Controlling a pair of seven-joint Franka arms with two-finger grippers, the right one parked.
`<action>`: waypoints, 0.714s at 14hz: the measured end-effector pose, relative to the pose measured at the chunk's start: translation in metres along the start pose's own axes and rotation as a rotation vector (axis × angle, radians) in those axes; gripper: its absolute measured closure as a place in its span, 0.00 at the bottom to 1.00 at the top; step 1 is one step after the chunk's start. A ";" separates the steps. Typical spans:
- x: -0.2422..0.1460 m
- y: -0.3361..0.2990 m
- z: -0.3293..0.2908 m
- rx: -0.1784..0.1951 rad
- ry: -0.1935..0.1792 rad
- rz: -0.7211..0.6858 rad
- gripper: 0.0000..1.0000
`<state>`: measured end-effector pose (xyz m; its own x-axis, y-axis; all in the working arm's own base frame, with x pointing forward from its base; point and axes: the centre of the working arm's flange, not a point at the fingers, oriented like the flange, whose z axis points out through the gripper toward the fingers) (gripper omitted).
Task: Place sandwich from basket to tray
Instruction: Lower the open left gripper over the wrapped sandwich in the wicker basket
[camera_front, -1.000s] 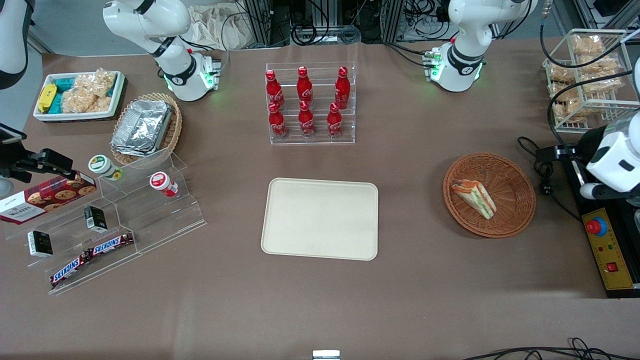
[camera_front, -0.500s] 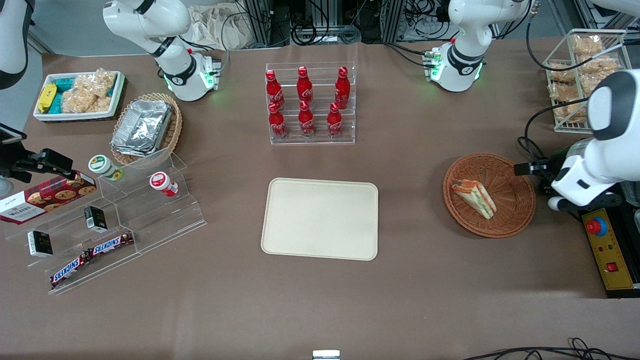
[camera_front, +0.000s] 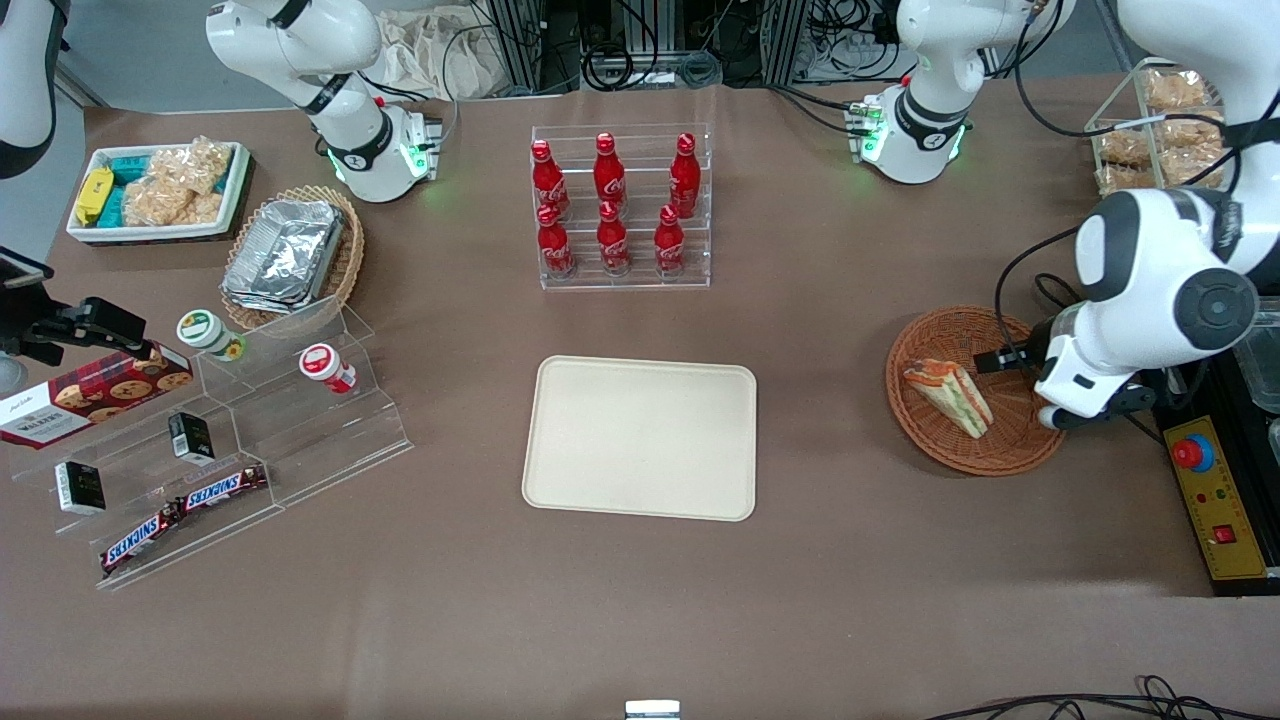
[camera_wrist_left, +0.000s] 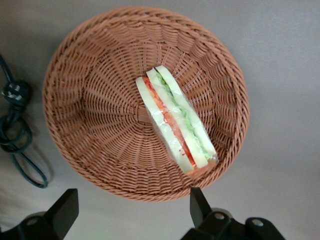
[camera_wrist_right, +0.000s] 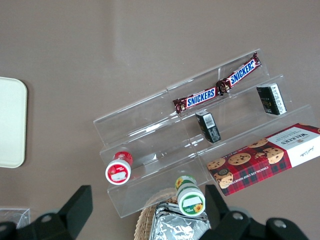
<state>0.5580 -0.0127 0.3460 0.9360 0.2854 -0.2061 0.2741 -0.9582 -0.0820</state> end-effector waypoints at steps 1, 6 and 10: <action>0.003 0.002 0.005 -0.009 0.019 -0.041 0.01; 0.018 0.033 0.032 -0.069 0.116 -0.276 0.01; 0.021 0.043 0.055 -0.068 0.118 -0.338 0.01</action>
<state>0.5774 -0.0470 0.2840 0.8081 0.5854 -0.0647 0.5825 -0.8106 -0.0600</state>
